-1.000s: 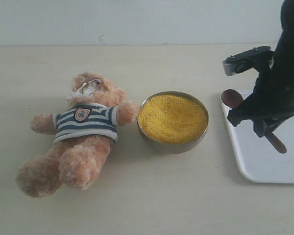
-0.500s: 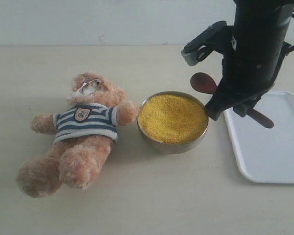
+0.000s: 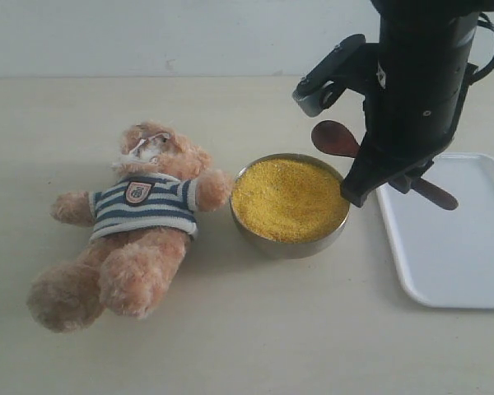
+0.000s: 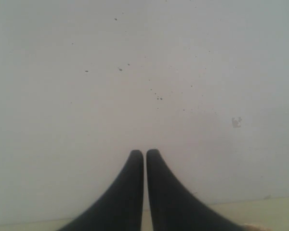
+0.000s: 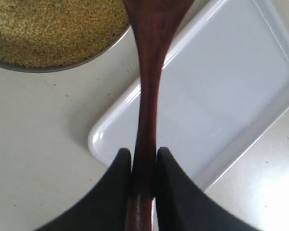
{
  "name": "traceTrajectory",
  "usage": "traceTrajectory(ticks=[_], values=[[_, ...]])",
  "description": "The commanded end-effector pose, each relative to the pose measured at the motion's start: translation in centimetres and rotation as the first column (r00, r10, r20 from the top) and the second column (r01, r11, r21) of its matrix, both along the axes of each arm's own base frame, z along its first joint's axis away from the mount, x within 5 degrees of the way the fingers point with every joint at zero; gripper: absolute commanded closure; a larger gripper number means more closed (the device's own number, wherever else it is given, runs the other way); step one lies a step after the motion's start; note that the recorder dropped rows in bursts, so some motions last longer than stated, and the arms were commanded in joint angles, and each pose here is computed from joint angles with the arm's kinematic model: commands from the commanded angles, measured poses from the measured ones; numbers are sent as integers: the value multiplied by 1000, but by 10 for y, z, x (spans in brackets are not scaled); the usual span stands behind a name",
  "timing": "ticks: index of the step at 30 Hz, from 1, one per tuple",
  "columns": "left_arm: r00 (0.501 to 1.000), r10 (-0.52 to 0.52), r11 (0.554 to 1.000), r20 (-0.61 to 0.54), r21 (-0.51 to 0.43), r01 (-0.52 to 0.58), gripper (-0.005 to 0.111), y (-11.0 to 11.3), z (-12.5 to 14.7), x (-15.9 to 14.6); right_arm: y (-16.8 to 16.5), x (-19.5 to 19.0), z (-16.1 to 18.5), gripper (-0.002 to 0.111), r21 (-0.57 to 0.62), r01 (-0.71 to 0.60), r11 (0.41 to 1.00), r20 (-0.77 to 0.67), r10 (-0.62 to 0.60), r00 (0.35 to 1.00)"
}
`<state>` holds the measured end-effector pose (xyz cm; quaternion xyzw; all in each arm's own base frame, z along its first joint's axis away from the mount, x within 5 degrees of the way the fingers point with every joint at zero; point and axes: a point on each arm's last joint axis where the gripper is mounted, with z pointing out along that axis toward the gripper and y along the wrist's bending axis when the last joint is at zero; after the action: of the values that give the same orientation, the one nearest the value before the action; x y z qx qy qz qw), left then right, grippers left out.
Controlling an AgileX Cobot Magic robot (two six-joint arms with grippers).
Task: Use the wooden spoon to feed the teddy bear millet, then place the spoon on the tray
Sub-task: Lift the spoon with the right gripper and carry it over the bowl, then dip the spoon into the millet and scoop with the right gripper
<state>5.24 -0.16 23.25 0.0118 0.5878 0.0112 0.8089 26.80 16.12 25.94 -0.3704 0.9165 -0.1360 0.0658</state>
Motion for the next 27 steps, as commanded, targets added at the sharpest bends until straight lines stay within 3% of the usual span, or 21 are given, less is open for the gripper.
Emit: traceTrajectory(ticks=[1,11,19,27], values=[[1000,-8,1000,6,-7,8,103,0,1,0,-1,-1,5,109,2,3,1000,14,-3,1000],[1000,-8,1000,6,-7,8,103,0,1,0,0,-1,4,109,11,4,1000,4,-5,1000],[1000,-8,1000,6,-7,8,103,0,1,0,9,8,-29,109,-57,-35,998,-90,29,996],[1000,-8,1000,6,-7,8,103,0,1,0,35,-5,-26,109,-162,-153,975,4,155,988]])
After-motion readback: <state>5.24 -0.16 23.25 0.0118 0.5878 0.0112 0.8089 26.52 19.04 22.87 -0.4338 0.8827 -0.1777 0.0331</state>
